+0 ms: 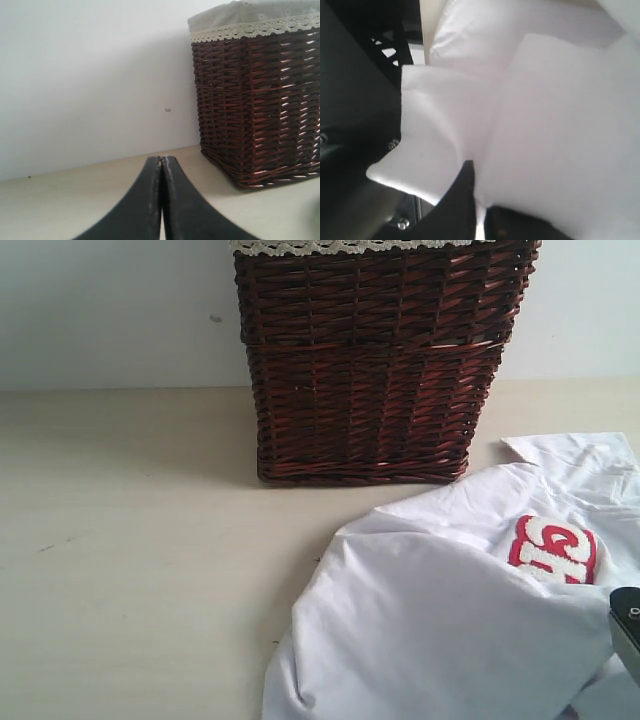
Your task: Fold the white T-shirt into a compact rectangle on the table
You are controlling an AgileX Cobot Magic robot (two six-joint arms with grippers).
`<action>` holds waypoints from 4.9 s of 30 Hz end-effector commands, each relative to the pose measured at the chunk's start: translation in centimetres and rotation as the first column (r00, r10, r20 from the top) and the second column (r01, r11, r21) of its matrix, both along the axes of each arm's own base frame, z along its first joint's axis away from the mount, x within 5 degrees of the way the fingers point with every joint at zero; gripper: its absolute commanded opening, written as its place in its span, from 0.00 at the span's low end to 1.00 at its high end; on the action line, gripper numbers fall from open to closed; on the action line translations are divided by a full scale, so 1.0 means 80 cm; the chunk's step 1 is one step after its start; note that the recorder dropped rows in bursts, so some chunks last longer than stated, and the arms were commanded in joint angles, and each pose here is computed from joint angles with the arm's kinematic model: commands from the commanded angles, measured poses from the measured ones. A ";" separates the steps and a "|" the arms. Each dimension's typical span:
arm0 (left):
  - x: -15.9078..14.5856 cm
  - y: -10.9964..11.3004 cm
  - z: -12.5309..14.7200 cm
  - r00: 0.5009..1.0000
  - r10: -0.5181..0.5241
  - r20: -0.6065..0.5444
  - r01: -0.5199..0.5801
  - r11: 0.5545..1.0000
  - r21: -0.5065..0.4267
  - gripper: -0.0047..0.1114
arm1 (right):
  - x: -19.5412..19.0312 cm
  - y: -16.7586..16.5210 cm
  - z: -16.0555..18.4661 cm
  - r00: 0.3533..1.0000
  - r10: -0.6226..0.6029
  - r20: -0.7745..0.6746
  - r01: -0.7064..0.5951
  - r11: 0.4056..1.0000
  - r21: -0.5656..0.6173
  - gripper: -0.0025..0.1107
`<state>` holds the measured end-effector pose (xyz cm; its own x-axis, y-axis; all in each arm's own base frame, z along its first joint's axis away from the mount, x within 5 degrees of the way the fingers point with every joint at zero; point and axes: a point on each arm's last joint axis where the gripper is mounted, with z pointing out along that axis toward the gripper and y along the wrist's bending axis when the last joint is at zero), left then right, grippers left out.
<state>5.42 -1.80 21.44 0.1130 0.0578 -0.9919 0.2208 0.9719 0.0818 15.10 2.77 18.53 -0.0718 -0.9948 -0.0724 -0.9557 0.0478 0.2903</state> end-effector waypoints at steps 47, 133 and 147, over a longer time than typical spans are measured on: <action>-0.001 -0.001 0.000 1.000 -0.009 0.005 0.009 1.000 -0.003 0.04 | -0.006 0.013 0.145 0.201 -0.882 0.427 0.286 0.470 0.835 0.08; -0.001 -0.001 0.000 1.000 -0.009 0.005 0.009 1.000 -0.003 0.04 | 0.132 -0.144 0.074 -0.342 -0.885 0.316 0.678 0.000 0.735 0.02; -0.001 -0.001 0.000 1.000 -0.009 0.005 0.009 1.000 -0.003 0.04 | -0.095 -0.057 0.069 -0.507 -0.853 0.123 0.180 0.035 0.983 0.02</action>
<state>5.42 -1.80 21.44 0.1130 0.0578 -0.9919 0.2208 0.9719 0.0818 8.90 -1.86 27.31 -0.0987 0.0011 -0.9951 0.2029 0.9790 -0.0191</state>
